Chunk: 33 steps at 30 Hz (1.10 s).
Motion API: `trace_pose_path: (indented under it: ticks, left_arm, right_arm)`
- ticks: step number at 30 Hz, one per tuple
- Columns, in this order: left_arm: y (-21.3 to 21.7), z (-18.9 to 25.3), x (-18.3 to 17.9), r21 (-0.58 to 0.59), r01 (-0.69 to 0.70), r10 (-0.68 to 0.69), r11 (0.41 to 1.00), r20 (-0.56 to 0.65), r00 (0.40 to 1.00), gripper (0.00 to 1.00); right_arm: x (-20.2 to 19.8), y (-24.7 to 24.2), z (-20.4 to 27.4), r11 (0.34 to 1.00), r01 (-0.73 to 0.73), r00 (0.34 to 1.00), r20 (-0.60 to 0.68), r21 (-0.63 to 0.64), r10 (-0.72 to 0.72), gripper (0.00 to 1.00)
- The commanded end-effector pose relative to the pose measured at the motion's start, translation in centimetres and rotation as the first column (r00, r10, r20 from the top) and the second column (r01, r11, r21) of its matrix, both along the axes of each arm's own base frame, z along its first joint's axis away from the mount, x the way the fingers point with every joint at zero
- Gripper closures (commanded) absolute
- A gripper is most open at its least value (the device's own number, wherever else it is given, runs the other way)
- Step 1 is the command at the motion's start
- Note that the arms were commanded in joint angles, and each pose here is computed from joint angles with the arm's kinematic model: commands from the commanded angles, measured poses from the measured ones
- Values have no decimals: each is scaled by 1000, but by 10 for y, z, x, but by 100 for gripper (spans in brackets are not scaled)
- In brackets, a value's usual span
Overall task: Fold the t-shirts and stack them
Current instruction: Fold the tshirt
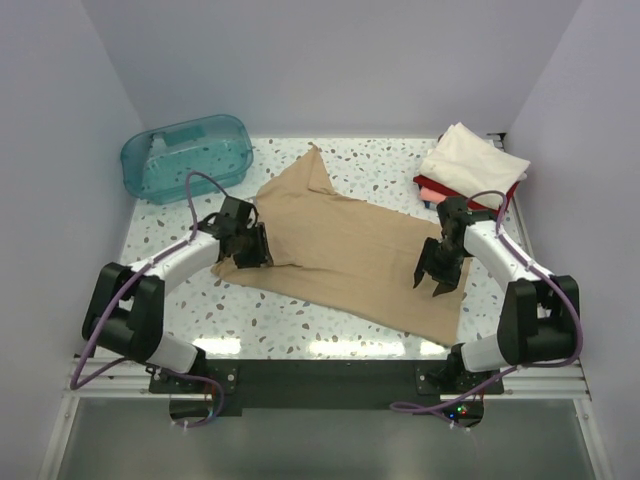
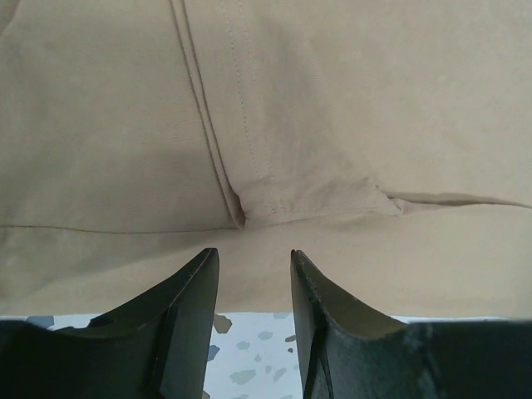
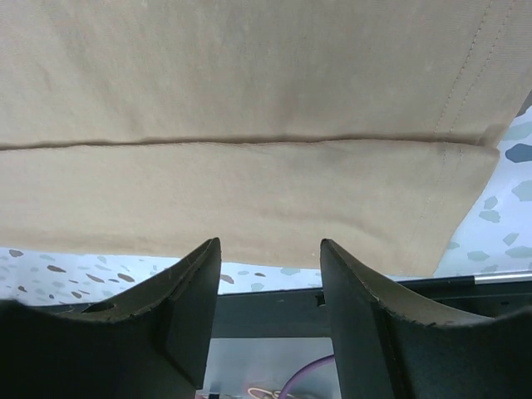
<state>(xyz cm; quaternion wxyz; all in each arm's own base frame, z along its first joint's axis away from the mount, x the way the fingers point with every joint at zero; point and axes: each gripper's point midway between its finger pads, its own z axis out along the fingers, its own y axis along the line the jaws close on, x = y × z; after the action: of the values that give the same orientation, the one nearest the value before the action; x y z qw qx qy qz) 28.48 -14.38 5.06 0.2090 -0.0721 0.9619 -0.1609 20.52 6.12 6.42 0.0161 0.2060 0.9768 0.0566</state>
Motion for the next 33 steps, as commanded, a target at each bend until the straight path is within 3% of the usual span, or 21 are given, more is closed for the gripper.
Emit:
trace_pose_path:
  ticks: [1,27,33]
  left_arm:
    - [-9,17,28,-18,-19,20,1000,85,996,56]
    - [-15,-18,28,50,-2,2,999,7,1000,67]
    - [-20,-13,32,43,8,-9,999,24,1000,90]
  right_arm:
    - [0,4,10,1000,-14,1000,22,19,13,45]
    - [-5,2,12,999,-39,999,22,14,39,45]
    - [-4,1,12,999,-42,999,21,11,42,45]
